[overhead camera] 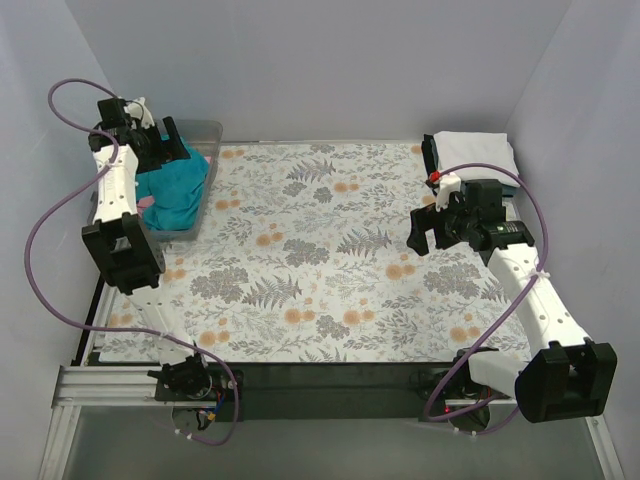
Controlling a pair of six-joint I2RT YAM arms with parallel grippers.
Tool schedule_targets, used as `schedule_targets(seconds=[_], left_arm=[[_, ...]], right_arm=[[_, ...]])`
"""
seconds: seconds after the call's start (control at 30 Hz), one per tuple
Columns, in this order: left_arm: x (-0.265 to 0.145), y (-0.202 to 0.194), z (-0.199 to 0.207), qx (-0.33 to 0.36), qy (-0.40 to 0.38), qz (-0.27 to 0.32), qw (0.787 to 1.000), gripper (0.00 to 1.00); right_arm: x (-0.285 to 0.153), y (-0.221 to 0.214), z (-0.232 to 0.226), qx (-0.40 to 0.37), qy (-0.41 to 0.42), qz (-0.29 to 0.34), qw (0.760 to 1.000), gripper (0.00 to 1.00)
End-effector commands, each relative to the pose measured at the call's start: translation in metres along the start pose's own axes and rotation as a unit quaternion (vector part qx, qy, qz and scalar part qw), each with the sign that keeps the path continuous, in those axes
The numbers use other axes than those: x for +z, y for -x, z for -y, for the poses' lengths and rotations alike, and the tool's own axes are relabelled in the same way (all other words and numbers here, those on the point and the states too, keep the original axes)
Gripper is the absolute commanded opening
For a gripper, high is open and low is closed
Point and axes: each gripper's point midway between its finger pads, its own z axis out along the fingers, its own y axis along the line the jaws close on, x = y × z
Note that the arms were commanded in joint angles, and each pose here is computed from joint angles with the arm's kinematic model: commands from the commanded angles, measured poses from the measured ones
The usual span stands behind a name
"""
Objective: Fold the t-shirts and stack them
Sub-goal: Grab the tshirt from the pile
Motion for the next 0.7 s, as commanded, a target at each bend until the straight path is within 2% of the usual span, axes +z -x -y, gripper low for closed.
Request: schedule_targets(seconds=[0.0, 0.23, 0.43, 0.53, 0.57, 0.67], left_arm=[[0.013, 0.003, -0.018, 0.025, 0.04, 0.005, 0.999, 0.9], [0.062, -0.025, -0.067, 0.027, 0.115, -0.033, 0.992, 0.87], [0.083, -0.05, -0.083, 0.032, 0.129, -0.065, 0.989, 0.85], [0.088, -0.055, -0.084, 0.035, 0.123, -0.068, 0.989, 0.77], [0.089, -0.055, -0.082, 0.035, 0.119, -0.069, 0.99, 0.69], [0.085, -0.047, -0.075, 0.035, 0.107, -0.059, 0.992, 0.56]], right_arm=[[-0.006, 0.016, -0.001, -0.01, 0.007, 0.022, 1.0, 0.98], [0.0, 0.008, 0.0, -0.004, 0.015, 0.01, 1.0, 0.98], [0.001, 0.01, 0.002, 0.003, 0.014, 0.008, 1.0, 0.98], [0.002, 0.012, 0.002, 0.006, 0.016, 0.007, 1.0, 0.98], [0.003, 0.012, 0.001, 0.006, 0.018, 0.007, 1.0, 0.98], [0.002, 0.012, 0.001, 0.007, 0.017, 0.005, 1.0, 0.98]])
